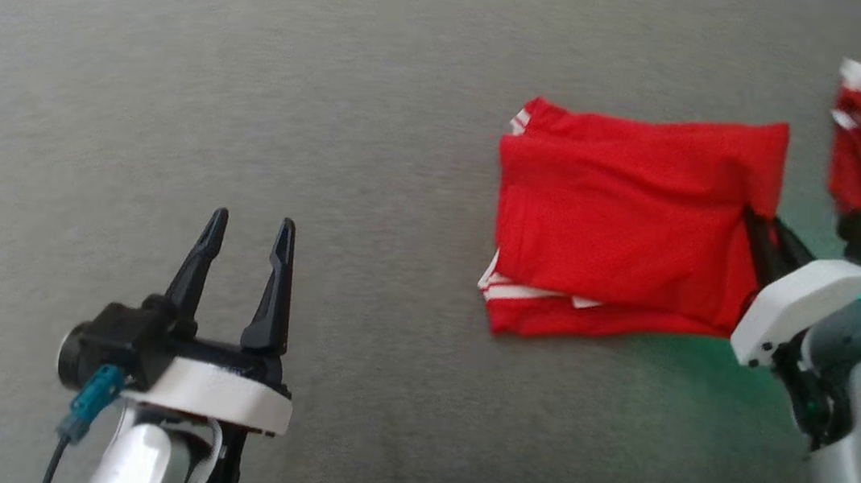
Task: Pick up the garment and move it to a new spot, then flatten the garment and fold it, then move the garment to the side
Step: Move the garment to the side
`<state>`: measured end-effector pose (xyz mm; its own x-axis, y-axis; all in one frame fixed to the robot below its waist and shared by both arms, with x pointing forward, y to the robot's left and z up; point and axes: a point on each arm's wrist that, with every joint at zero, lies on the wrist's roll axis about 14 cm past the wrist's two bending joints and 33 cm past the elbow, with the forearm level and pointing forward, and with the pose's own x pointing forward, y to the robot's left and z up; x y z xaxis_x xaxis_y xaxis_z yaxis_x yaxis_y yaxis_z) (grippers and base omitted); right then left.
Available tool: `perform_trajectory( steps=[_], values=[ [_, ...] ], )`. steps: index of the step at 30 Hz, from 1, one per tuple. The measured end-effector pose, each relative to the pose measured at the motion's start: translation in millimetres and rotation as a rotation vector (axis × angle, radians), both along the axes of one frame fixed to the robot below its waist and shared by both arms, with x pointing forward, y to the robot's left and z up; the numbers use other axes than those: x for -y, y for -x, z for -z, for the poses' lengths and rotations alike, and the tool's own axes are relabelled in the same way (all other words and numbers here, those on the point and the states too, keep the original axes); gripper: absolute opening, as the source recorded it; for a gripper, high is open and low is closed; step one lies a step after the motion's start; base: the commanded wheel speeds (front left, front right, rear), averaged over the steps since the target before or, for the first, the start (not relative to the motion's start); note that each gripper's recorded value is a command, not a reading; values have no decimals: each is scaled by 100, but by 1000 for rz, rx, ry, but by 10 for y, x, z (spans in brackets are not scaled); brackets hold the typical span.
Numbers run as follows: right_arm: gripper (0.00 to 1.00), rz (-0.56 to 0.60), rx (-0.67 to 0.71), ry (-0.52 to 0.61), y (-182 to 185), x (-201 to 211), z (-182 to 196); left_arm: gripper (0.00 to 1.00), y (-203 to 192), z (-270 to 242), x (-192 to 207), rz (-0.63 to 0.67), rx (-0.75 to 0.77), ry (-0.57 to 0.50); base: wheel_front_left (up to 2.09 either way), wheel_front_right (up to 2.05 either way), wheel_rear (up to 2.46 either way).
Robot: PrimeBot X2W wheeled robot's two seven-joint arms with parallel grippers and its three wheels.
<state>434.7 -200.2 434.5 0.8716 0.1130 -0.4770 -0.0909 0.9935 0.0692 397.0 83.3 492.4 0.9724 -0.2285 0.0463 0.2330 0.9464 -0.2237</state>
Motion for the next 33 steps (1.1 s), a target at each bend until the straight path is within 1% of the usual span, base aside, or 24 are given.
perform_trajectory(
  steps=[3,9,13,16,19,23,27,33],
  values=[
    [0,75,25,12,85,279,-93,100,-95,8,237,74,10,2,0,0,0],
    [0,211,24,48,323,770,-149,100,-216,96,701,215,5,17,0,0,0],
    [0,274,34,58,402,952,-186,100,-275,152,933,281,0,31,0,0,0],
    [0,297,22,60,408,1021,-163,100,-280,222,1019,305,-16,39,0,0,0],
    [0,301,31,75,306,1065,-194,100,-280,243,1001,305,-21,36,0,0,0],
    [0,294,70,75,-22,1084,-343,100,-295,237,843,261,-17,22,0,0,0],
    [0,295,82,136,-259,1229,-459,100,-331,207,686,215,-7,13,0,0,0],
    [0,298,57,232,-544,1450,-582,100,-327,199,446,146,-10,4,0,0,0]
  ],
)
